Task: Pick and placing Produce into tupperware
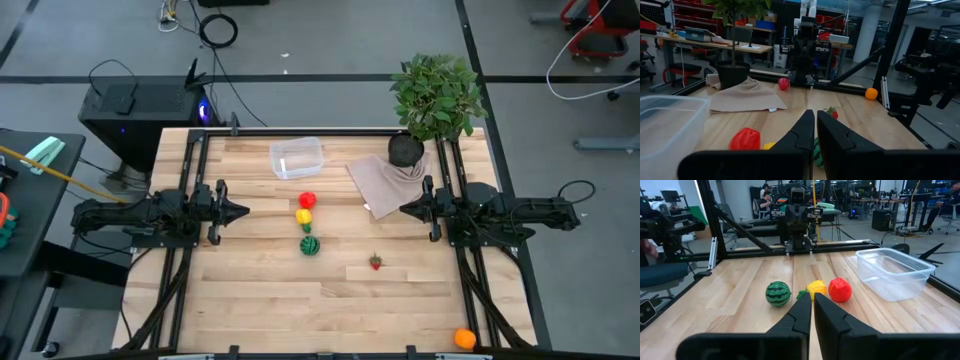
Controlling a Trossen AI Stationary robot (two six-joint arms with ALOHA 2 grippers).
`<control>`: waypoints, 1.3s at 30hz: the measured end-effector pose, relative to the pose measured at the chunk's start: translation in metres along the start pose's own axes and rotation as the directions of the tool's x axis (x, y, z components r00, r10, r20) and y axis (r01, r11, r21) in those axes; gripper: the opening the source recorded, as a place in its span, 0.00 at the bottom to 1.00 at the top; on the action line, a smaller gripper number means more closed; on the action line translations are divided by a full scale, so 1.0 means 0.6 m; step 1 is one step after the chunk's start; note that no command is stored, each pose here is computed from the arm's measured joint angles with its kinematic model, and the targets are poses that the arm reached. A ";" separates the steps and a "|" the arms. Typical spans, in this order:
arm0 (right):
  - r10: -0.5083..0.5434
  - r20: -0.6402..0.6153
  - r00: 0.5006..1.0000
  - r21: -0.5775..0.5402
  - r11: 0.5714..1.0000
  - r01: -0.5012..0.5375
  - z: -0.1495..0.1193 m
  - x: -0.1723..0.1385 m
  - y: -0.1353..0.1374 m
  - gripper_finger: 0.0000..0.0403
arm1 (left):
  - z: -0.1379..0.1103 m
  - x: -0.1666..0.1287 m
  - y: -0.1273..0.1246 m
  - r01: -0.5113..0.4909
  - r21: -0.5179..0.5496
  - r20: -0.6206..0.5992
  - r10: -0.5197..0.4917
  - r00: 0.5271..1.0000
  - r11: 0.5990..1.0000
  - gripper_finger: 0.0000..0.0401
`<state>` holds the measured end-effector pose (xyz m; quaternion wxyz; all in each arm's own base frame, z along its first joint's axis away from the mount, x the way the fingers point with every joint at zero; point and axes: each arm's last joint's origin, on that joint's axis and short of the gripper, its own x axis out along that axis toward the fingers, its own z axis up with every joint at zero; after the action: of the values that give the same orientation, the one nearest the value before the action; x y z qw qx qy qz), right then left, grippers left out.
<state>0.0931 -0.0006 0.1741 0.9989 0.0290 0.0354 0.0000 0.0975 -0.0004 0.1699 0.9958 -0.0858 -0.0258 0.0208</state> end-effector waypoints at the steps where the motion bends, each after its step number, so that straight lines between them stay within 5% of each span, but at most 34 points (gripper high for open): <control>1: 0.000 0.000 1.000 0.000 1.000 0.000 0.000 0.000 0.000 0.07 | 0.000 0.000 0.000 0.000 0.000 0.000 0.000 1.000 1.000 0.06; 21: 0.000 0.001 1.000 0.000 1.000 0.000 0.000 0.000 0.000 0.07 | 0.000 0.000 0.000 0.000 0.017 0.000 0.000 1.000 1.000 0.06; 39: -0.019 0.139 0.990 -0.018 1.000 0.021 0.022 -0.002 0.000 0.07 | 0.000 0.000 0.000 -0.001 0.338 0.002 0.000 1.000 0.941 0.05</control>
<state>0.0932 -0.0014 0.1875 0.9992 0.0189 -0.0340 -0.0117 0.0975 -0.0003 0.1702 0.9957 0.0863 -0.0227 0.0253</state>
